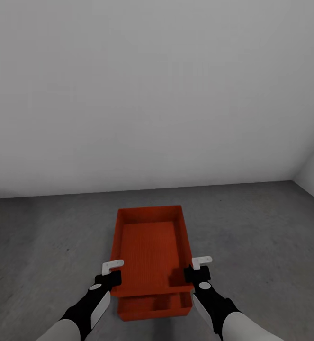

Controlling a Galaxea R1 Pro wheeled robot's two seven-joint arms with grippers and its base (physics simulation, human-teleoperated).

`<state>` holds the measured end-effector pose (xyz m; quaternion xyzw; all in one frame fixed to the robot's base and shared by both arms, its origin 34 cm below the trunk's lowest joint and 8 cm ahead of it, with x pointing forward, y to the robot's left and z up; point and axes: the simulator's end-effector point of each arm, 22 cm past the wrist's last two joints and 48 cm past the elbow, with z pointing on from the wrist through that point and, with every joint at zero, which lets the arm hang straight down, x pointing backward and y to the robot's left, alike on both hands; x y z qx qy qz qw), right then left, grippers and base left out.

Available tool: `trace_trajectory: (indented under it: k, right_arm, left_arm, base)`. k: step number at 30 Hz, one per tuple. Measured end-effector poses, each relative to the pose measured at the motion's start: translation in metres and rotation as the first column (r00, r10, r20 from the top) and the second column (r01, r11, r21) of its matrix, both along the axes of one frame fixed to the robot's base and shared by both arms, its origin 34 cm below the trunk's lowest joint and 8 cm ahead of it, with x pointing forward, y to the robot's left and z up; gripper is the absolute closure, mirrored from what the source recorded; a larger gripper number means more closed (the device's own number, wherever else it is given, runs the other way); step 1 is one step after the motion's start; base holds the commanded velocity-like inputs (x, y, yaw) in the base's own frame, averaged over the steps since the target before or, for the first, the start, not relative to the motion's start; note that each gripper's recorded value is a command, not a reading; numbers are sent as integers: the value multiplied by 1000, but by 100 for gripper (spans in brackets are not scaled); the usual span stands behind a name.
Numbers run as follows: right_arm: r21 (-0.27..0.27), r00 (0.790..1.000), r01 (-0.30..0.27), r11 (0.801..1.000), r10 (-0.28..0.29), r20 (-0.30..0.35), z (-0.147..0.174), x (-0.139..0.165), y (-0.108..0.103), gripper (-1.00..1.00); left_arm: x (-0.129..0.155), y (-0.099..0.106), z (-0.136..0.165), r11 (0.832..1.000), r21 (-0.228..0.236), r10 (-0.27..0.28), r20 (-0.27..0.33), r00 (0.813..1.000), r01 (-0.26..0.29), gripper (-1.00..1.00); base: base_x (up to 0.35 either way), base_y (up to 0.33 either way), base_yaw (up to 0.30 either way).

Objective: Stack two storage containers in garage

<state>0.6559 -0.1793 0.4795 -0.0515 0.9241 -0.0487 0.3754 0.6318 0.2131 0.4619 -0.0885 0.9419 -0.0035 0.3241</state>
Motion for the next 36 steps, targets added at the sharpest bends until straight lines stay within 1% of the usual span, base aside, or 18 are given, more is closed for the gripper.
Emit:
trace_trajectory:
  k: [7,15,36]
  right_arm:
    - [0,1000,0,1000,0,-7,-2,-2,0,100]
    - [0,1000,-1,1000,1,-13,-4,-4,0,100]
    - [-3,1000,-4,1000,4,-8,-2,-2,0,100]
  left_arm:
    - [-2,0,-2,1000,0,-1,-7,1000,1,100]
    - [-5,0,-4,1000,-1,1,-13,1000,-1,100]
    - [-4,0,-3,1000,-4,3,-8,1000,-3,100]
  base:
    - [-6,0,0]
    - [-138,0,0]
    - [-3,0,0]
